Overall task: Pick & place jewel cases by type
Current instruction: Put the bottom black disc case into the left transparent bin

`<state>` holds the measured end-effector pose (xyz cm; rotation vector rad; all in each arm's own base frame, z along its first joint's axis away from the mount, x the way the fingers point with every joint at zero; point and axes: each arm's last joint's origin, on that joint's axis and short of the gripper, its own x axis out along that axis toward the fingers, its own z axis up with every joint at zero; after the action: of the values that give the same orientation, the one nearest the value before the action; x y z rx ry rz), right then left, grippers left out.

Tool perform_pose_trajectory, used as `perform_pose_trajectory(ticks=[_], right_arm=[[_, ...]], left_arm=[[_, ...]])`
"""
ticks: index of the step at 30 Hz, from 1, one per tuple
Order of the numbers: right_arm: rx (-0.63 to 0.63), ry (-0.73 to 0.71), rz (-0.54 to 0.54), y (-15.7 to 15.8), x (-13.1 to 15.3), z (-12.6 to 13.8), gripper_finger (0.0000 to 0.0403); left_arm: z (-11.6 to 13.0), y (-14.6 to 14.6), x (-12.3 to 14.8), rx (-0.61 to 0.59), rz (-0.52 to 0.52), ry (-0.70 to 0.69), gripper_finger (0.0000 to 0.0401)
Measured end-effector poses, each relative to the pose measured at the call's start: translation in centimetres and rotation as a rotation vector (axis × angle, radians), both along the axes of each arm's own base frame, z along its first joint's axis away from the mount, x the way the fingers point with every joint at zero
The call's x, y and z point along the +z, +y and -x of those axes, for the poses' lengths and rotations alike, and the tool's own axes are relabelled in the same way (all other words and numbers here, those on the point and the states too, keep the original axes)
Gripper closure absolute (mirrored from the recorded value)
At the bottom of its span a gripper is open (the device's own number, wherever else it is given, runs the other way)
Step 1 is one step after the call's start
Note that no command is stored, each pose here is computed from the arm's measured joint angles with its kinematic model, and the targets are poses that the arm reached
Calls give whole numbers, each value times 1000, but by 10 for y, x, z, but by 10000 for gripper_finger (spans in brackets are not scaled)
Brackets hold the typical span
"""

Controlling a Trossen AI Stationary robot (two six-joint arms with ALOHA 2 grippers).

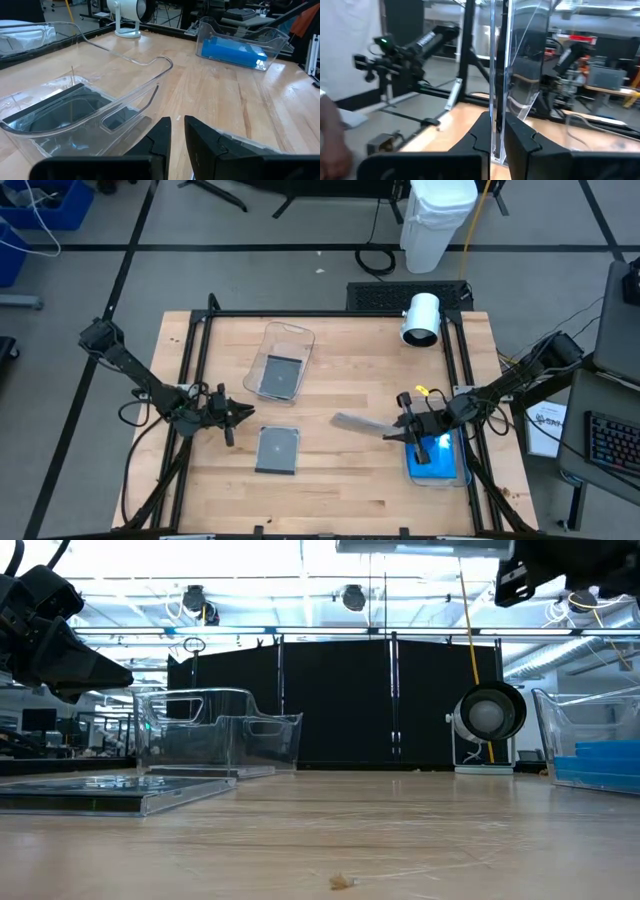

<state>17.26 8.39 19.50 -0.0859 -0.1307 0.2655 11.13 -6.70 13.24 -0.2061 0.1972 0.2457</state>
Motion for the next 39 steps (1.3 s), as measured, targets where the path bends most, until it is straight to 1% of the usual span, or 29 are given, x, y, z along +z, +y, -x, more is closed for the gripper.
perform_pose_trajectory(ticks=[7, 39], right_arm=[[11, 0, -40, 0, 1, 0, 384], [9, -1, -38, 0, 1, 0, 384]], left_arm=[[0, 0, 0, 0, 0, 0, 338], [0, 0, 0, 0, 0, 0, 339]])
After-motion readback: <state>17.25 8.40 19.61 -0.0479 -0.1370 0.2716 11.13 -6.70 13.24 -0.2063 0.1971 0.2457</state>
